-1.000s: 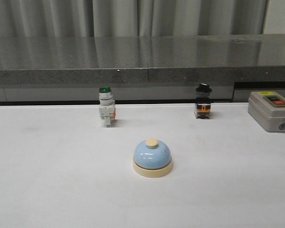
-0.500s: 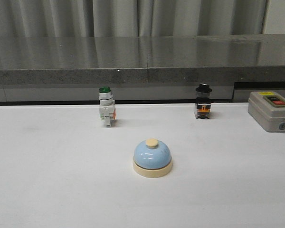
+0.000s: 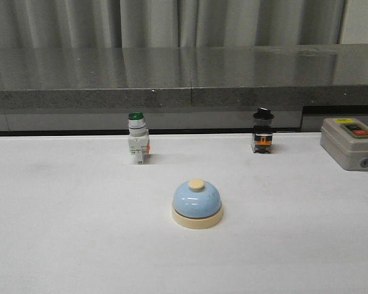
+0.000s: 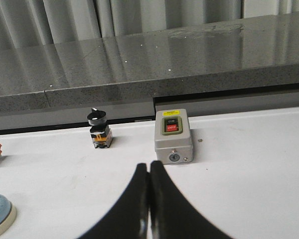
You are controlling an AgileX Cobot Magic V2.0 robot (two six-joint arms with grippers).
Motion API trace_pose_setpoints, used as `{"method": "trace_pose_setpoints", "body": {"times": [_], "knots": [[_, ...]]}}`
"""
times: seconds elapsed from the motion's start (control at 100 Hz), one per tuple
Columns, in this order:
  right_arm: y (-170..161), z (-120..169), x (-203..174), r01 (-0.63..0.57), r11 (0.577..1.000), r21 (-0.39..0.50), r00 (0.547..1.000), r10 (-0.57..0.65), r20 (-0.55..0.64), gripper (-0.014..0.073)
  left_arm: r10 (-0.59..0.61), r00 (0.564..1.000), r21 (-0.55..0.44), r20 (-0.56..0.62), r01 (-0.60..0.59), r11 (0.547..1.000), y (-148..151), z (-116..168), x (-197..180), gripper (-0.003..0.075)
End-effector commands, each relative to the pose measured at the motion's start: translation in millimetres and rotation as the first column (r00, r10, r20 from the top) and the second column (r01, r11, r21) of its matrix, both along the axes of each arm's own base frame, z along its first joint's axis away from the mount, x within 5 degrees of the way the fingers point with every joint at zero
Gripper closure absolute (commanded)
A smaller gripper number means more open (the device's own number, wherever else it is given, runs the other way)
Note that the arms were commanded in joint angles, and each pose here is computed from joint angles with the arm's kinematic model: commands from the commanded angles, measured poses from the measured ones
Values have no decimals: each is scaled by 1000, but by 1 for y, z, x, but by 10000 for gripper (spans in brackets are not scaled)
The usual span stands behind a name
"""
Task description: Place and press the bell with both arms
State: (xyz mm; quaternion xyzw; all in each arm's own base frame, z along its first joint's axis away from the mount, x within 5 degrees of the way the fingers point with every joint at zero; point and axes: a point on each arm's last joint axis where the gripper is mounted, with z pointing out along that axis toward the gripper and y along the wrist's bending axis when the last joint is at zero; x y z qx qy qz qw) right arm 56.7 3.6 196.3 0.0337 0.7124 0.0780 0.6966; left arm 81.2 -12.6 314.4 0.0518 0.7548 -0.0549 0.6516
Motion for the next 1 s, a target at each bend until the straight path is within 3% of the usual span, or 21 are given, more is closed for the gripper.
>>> {"method": "trace_pose_setpoints", "body": {"times": [0.0, 0.16, 0.39, 0.68, 0.99], "knots": [[-1, 15, -3, 7, 1000, 4, 993, -7, 120, 659, 15, 988, -13, 152, -13, 1000, 1, -5, -1, 741], [-1, 15, -3, 7, 1000, 4, 993, -7, 120, 659, 8, 981, 51, 196, -18, 999, 2, -50, -5, 741], [-1, 15, -3, 7, 1000, 4, 993, -7, 120, 659, 5, 968, 44, 250, -16, 999, 3, -91, -16, 741], [-1, 15, -3, 7, 1000, 4, 993, -7, 120, 659, 23, 957, 38, 290, -36, 999, 5, -109, -24, 741], [-1, 15, -3, 7, 1000, 4, 993, -7, 120, 659, 109, 941, 29, 320, -124, 992, 11, -108, -27, 741]]}}
